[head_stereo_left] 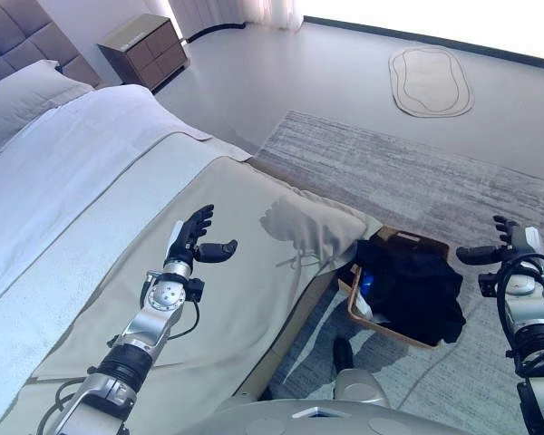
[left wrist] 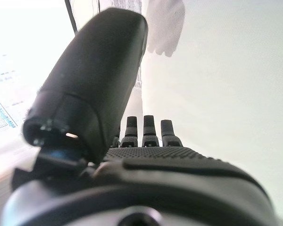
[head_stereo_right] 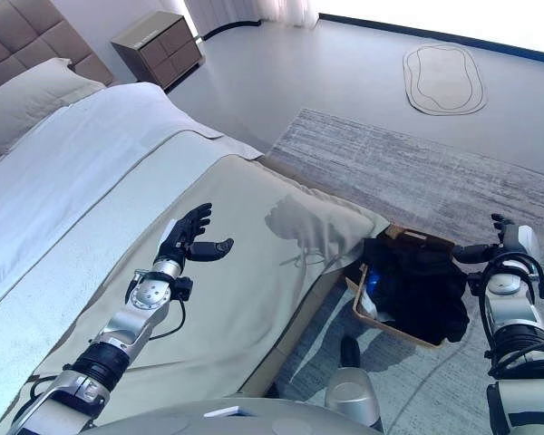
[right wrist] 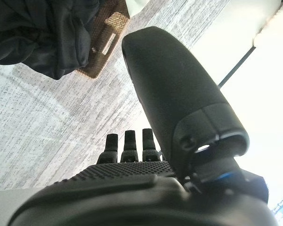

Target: Pick up the clothes from the bed and place them into the basket

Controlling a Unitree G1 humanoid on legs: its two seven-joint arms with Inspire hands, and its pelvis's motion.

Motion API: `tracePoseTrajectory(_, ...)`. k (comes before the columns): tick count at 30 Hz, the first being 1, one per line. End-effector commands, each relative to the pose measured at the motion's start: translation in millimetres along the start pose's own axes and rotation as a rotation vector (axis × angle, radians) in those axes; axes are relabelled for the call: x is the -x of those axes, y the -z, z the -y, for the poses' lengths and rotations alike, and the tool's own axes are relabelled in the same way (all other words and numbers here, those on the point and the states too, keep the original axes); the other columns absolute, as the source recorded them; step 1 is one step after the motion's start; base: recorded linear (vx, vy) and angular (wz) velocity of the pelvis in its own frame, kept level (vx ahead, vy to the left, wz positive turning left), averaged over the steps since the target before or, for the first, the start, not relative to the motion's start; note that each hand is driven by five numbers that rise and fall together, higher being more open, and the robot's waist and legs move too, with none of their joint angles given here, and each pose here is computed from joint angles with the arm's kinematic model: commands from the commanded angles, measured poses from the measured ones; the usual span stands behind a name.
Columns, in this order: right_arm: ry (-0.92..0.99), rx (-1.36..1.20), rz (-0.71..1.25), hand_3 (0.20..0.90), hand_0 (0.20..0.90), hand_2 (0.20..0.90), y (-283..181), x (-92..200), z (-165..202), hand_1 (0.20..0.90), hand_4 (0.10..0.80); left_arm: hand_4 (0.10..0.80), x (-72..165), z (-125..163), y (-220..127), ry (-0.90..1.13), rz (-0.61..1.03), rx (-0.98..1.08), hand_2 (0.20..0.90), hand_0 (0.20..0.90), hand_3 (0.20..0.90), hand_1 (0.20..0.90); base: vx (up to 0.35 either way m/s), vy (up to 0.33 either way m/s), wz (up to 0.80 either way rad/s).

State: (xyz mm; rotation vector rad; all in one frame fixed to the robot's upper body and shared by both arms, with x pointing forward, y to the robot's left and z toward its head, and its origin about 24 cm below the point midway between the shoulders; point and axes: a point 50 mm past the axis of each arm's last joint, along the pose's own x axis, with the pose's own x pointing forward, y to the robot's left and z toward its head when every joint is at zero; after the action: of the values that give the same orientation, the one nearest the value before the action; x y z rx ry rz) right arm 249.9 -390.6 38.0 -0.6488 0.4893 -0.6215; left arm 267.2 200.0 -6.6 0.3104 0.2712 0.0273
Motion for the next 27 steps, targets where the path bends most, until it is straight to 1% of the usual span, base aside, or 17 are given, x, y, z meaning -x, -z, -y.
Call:
tracePoseTrajectory(1, 0.016, -0.045, 0.214, 0.9, 0.9, 0.9, -45, -1, 2, 0.9, 0.8, 0.8, -4, -9, -28, -0.017, 0.158, -0.06, 0.9, 0.9, 0.9, 0.9, 0.0, 0.0, 0.0)
tracePoseTrajectory(7, -0.079, -0.081, 0.289, 0.9, 0.9, 0.9, -53, 13, -26, 0.9, 0.8, 0.8, 0, -4, -15, -0.016, 0.111, -0.043, 0.9, 0.9, 0.9, 0.9, 0.034, 0.004, 0.06)
tracePoseTrajectory(10, -0.149, -0.069, 0.33, 0.9, 0.9, 0.9, -54, 26, -50, 0.9, 0.8, 0.8, 4, 1, -1, -0.017, 0.062, -0.033, 0.9, 0.9, 0.9, 0.9, 0.04, 0.008, 0.13)
tracePoseTrajectory(13, -0.223, -0.047, 0.364, 0.9, 0.9, 0.9, -49, 42, -74, 0.9, 0.8, 0.8, 7, 11, 15, 0.029, -0.019, 0.03, 0.9, 0.9, 0.9, 0.9, -0.001, 0.023, 0.13)
tracePoseTrajectory(17, -0.284, -0.037, 0.373, 0.9, 0.9, 0.9, -45, 51, -91, 0.9, 0.8, 0.8, 15, 22, 32, 0.06, -0.078, 0.037, 0.9, 0.9, 0.9, 0.9, 0.027, 0.047, 0.2)
tracePoseTrajectory(21, -0.389, 0.018, 0.371, 0.9, 0.9, 0.9, -34, 64, -110, 0.9, 0.8, 0.8, 22, 21, 47, 0.063, -0.127, 0.062, 0.9, 0.9, 0.9, 0.9, 0.045, 0.045, 0.25)
tracePoseTrajectory(25, -0.428, 0.063, 0.372, 0.9, 0.9, 0.9, -27, 71, -119, 0.9, 0.8, 0.8, 32, 16, 61, 0.081, -0.16, -0.003, 0.9, 0.9, 0.9, 0.9, 0.044, 0.008, 0.29)
tracePoseTrajectory(27, -0.434, 0.061, 0.377, 0.9, 0.9, 0.9, -27, 74, -122, 0.9, 0.8, 0.8, 35, 12, 67, 0.066, -0.185, -0.003, 0.9, 0.9, 0.9, 0.9, 0.038, 0.01, 0.22)
